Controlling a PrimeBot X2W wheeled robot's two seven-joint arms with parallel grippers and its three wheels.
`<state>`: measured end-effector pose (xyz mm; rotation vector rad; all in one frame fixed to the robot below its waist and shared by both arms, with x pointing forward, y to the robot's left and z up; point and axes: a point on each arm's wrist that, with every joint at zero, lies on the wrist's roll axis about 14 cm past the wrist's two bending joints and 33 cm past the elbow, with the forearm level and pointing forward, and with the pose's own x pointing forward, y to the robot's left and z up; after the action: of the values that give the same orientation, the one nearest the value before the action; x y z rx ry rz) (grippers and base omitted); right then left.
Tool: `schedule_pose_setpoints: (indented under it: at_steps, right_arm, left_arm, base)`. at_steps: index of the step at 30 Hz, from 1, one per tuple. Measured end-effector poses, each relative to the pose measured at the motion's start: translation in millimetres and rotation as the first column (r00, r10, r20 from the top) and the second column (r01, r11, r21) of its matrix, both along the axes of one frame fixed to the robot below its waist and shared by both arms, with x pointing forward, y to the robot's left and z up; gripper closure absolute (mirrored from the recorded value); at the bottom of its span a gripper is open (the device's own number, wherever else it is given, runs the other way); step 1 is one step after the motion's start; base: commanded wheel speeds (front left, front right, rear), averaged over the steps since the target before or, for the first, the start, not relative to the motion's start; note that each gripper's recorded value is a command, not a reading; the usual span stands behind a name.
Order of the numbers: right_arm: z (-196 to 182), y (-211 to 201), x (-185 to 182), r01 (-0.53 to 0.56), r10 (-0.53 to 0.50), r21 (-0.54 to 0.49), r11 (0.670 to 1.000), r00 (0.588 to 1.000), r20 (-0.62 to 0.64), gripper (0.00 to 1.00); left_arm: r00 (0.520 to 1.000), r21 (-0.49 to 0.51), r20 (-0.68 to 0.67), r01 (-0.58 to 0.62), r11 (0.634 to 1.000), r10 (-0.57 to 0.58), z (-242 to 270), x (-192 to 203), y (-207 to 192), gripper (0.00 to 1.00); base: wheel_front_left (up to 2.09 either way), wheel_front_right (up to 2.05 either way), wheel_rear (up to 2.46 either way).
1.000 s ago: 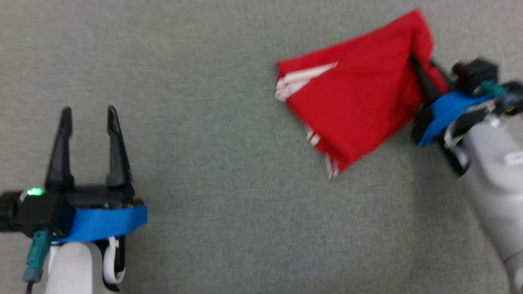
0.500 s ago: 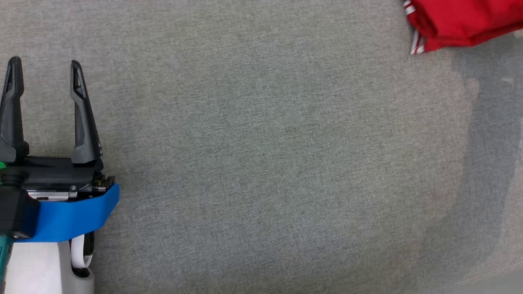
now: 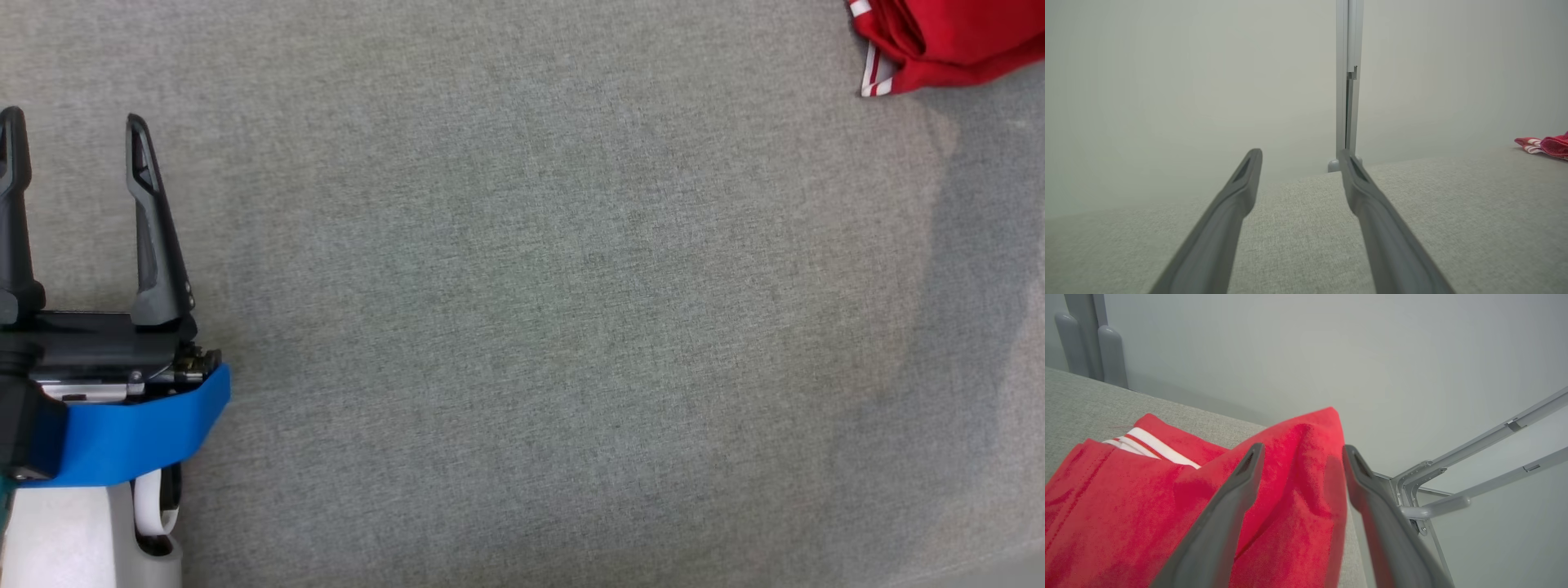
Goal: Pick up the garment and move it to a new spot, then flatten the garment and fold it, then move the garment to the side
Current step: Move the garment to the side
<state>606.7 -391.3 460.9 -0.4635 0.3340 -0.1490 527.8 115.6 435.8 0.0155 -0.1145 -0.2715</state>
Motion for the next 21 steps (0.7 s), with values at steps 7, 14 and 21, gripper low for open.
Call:
schedule_pose_setpoints:
  at_steps: [7,14,21]
  right_arm:
    - [30,23,5,-0.055,0.055,0.004,0.998,0.995,0.083,0.00]
    - [79,73,-5,-0.167,0.145,0.072,0.983,0.958,0.249,0.00]
    - [102,154,-51,-0.350,0.266,0.162,0.922,0.880,0.393,0.00]
  left_arm:
    - [0.998,-0.002,0.022,-0.054,0.999,0.054,25,-12,15,0.00]
    - [0.993,0.001,0.012,-0.119,0.993,0.119,46,-42,35,0.00]
    - [0.982,0.002,-0.007,-0.187,0.982,0.187,59,-80,58,0.00]
  base:
    - [0.00,0.00,0.00]
    - [0.00,0.00,0.00]
    - [0.00,0.00,0.00]
